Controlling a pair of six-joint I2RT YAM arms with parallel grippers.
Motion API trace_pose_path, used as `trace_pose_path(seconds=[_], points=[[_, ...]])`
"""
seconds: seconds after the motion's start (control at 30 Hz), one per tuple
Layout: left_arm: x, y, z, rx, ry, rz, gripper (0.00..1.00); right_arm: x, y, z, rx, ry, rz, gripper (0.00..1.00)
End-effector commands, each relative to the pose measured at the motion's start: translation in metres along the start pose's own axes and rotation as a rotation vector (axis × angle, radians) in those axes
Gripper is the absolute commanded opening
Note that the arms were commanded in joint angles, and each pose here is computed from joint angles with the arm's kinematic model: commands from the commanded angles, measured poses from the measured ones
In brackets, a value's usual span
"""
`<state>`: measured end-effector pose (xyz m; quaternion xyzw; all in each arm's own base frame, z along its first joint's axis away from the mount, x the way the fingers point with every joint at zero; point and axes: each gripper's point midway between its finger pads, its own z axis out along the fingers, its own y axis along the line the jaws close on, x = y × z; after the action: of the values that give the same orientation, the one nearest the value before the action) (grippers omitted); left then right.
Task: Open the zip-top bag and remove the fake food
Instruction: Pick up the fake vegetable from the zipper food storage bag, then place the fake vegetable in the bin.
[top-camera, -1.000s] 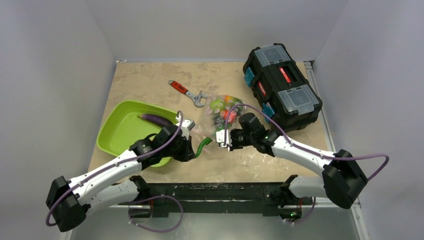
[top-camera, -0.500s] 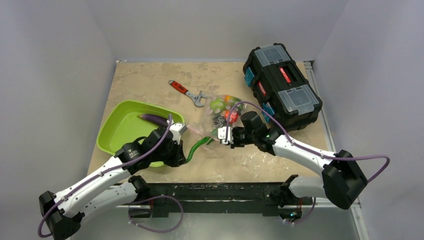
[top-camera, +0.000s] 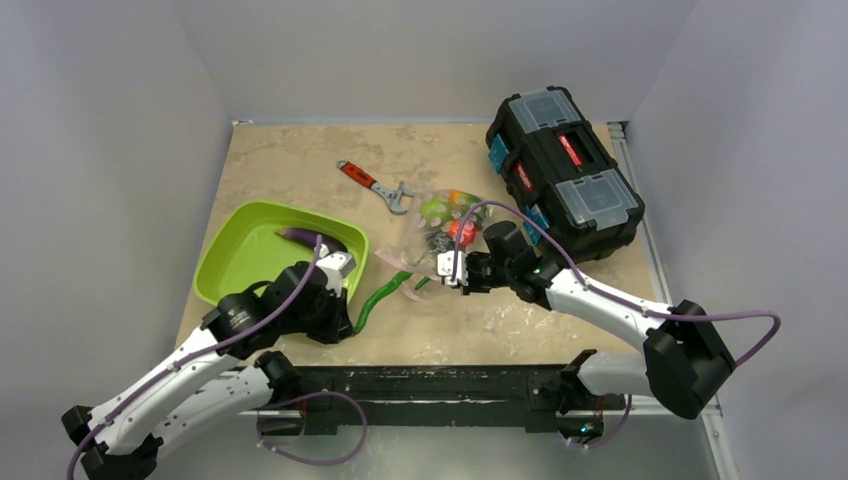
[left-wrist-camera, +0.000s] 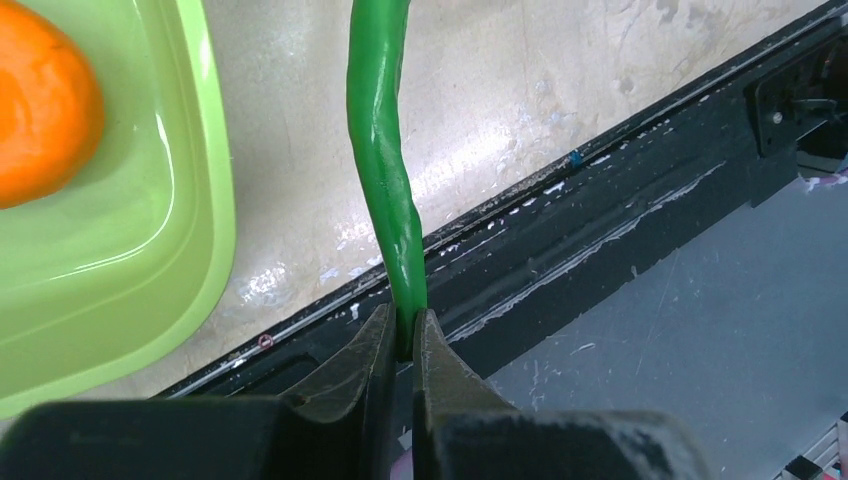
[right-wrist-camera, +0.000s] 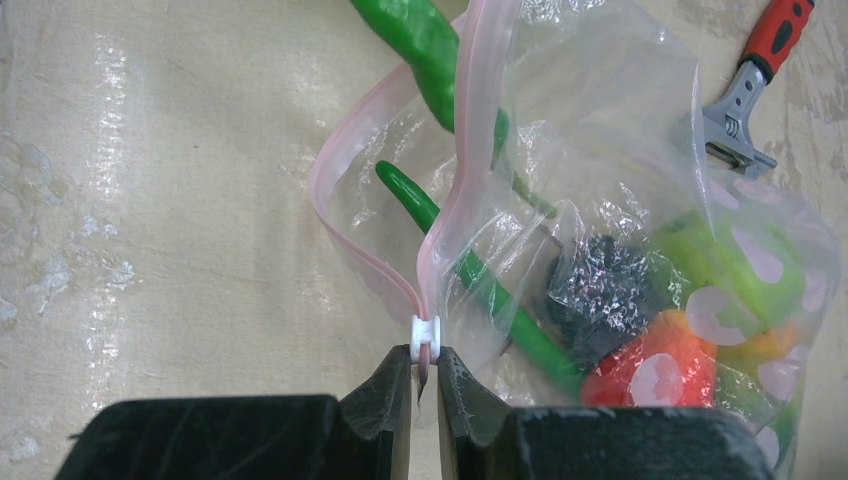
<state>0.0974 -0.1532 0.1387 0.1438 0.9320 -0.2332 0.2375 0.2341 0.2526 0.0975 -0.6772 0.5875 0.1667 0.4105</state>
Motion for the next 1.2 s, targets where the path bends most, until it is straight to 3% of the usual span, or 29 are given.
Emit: trace_pose_path(seconds=[0.0, 0.47, 1.17], points=[[-0.008, -0.001, -0.026, -0.003, -0.051, -0.013, 0.00, -0.021, -0.025, -0.010, 0.077, -0.046, -0.018, 0.04], [0.018, 0.004, -0.051, 0.004, -0.007, -0.058, 0.00, -0.020, -0.026, -0.010, 0.080, -0.045, -0.015, 0.04], [0.020, 0.036, -0.096, -0.110, -0.173, -0.177, 0.00, -0.018, -0.025, -0.009, 0.074, -0.040, -0.014, 0.04]])
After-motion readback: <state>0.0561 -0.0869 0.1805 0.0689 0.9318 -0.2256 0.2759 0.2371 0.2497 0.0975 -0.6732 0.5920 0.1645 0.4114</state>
